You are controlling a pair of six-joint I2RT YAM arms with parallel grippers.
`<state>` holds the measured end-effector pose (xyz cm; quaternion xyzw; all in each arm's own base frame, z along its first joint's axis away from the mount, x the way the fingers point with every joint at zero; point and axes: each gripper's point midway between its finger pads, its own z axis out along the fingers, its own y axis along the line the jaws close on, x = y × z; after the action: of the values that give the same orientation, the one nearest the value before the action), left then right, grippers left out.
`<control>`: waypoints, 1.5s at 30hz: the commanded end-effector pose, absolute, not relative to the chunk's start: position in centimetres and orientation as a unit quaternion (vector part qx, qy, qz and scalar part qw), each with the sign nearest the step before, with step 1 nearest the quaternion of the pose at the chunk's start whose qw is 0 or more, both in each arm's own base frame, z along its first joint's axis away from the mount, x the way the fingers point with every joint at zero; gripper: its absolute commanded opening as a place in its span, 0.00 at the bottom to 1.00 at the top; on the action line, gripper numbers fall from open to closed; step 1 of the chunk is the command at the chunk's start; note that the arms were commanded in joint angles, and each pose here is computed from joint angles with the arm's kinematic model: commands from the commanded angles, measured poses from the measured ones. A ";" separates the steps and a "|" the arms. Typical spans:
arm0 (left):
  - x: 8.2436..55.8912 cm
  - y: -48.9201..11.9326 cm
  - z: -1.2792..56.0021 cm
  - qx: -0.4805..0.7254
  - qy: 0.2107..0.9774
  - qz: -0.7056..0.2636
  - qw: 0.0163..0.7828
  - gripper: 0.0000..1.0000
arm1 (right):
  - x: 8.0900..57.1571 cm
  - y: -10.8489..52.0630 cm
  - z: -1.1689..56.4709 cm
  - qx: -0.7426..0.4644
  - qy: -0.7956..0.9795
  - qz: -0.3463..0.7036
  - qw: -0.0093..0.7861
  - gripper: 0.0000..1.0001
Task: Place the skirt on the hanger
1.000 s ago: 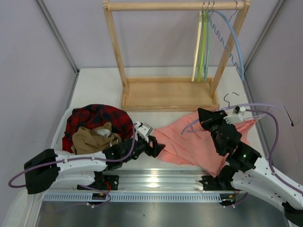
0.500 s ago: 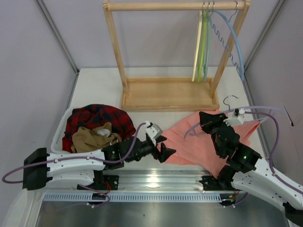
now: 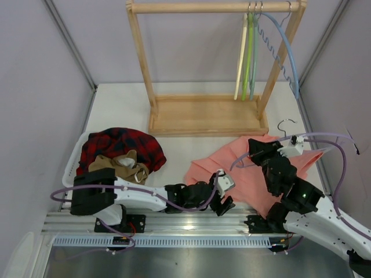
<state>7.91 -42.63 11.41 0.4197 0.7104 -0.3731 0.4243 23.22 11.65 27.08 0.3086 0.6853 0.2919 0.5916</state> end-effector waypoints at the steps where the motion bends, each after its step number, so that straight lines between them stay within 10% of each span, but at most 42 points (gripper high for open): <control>1: 9.0 -45.2 12.9 0.417 0.681 -0.378 0.469 0.77 | 23.1 9.7 29.0 0.321 0.660 0.276 0.621 0.00; 32: 9.7 -55.2 5.5 0.457 0.668 -0.382 0.446 0.72 | 22.6 8.2 29.1 0.335 0.651 0.266 0.628 0.00; 42: 12.0 -53.4 5.4 0.417 0.691 -0.396 0.438 0.06 | 22.6 7.6 28.6 0.338 0.653 0.250 0.630 0.00; 45: 11.9 -51.1 6.6 0.402 0.694 -0.402 0.442 0.00 | 22.7 7.4 28.4 0.335 0.656 0.238 0.634 0.00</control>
<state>11.65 -52.43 3.23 0.4297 0.7042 -0.3748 0.4230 22.52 9.32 27.49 0.3179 0.6737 0.2721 0.6090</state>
